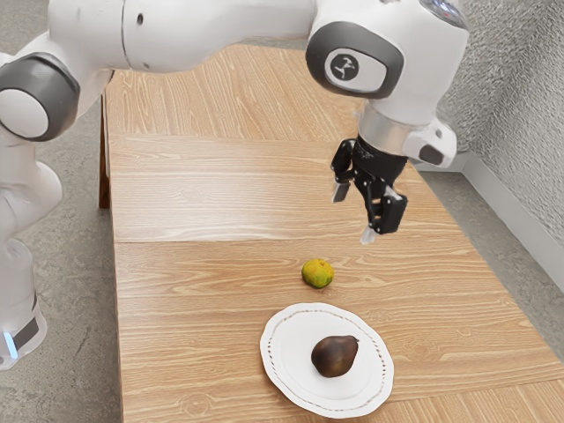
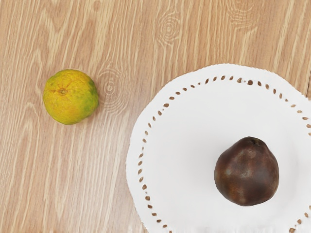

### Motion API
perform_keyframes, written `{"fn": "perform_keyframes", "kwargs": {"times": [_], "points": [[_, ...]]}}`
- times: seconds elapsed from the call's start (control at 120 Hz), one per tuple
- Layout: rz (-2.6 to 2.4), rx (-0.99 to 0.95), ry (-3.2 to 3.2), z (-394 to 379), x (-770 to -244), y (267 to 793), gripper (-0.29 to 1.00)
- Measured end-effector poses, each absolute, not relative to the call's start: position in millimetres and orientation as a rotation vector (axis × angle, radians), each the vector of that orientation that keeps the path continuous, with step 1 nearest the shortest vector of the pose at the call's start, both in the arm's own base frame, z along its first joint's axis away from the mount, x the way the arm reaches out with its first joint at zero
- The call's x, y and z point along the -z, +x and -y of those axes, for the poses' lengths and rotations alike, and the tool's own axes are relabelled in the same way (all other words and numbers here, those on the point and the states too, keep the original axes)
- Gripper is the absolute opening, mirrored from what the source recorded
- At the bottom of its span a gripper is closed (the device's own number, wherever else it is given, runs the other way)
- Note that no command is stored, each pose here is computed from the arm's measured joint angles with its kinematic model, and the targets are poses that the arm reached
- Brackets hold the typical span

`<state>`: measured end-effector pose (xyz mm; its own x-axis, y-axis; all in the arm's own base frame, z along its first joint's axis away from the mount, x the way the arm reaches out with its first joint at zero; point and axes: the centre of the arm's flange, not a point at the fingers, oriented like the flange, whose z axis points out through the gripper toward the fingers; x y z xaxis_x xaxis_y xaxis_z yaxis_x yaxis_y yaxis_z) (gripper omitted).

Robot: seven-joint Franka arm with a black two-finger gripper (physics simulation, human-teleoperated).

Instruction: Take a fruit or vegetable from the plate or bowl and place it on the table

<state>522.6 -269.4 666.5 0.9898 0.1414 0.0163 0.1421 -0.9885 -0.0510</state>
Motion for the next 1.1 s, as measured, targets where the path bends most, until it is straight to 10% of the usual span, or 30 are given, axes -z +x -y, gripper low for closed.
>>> {"fn": "perform_keyframes", "kwargs": {"times": [0.267, 0.692, 1.1], "points": [[-0.133, -0.115, -3.039, 336.9, -561.2, 462.1, 0.7], [0.235, -0.119, -3.162, 273.1, -555.0, 507.7, 0.7], [0.029, -0.191, -3.219, 375.8, -521.3, 460.0, 0.69]]}}
